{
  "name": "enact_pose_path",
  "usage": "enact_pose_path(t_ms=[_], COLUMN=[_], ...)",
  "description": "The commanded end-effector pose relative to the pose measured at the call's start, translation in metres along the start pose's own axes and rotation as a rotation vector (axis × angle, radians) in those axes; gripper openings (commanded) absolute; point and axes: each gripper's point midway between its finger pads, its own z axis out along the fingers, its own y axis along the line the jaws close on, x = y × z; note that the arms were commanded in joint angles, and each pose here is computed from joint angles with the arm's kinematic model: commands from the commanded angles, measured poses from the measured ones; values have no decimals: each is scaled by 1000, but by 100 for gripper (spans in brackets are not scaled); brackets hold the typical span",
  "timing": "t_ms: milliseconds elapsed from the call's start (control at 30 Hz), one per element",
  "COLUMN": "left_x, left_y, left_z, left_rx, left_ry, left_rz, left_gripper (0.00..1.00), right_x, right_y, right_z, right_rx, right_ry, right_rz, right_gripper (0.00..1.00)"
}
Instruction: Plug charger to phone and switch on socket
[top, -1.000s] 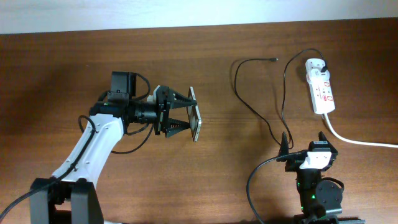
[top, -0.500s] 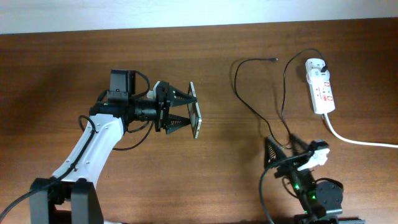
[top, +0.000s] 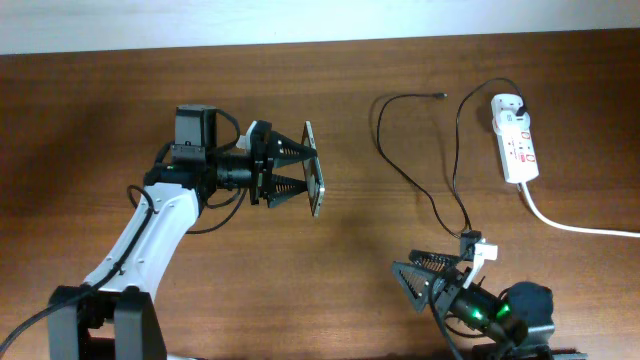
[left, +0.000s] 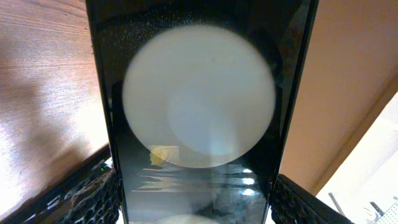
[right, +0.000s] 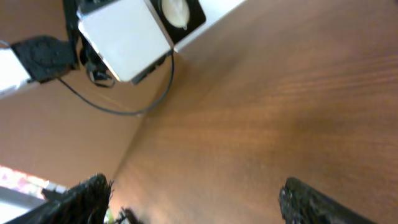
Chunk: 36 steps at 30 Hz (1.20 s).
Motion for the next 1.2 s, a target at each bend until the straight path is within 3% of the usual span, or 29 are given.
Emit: enact_pose_path(t_ms=[0,167,333,500,533,867,1067,1167], left_x=[4,2,1,1,1,3,3,3], left_y=[-8,-7,-6,-6,-6,-7,-7,-7], left_z=[-3,-3,-3,-3,-3,-3,-3,-3], left_rx=[24,19,17,17,17,20,20,20], left_ry=[22,13,10,10,10,18,18,18], left_rz=[21,21,20,20,19,9,-10,-10], left_gripper=[61,61,61,61,61,61,61,61], right_x=[-23,-72,-88,-83,-79,-65,-61,-61], right_y=[19,42,60,86,88,77,69,69], right_z=[-6,-5,29,84,96,177,181,181], right_rx=[52,201,287,385,397,441,458,458], right_ry=[11,78,142,184,180,76,92,92], right_rz=[-135,-211,-299,-462,-463,-433,-435,-435], right_gripper=[90,89,89,92,99,99,58,46])
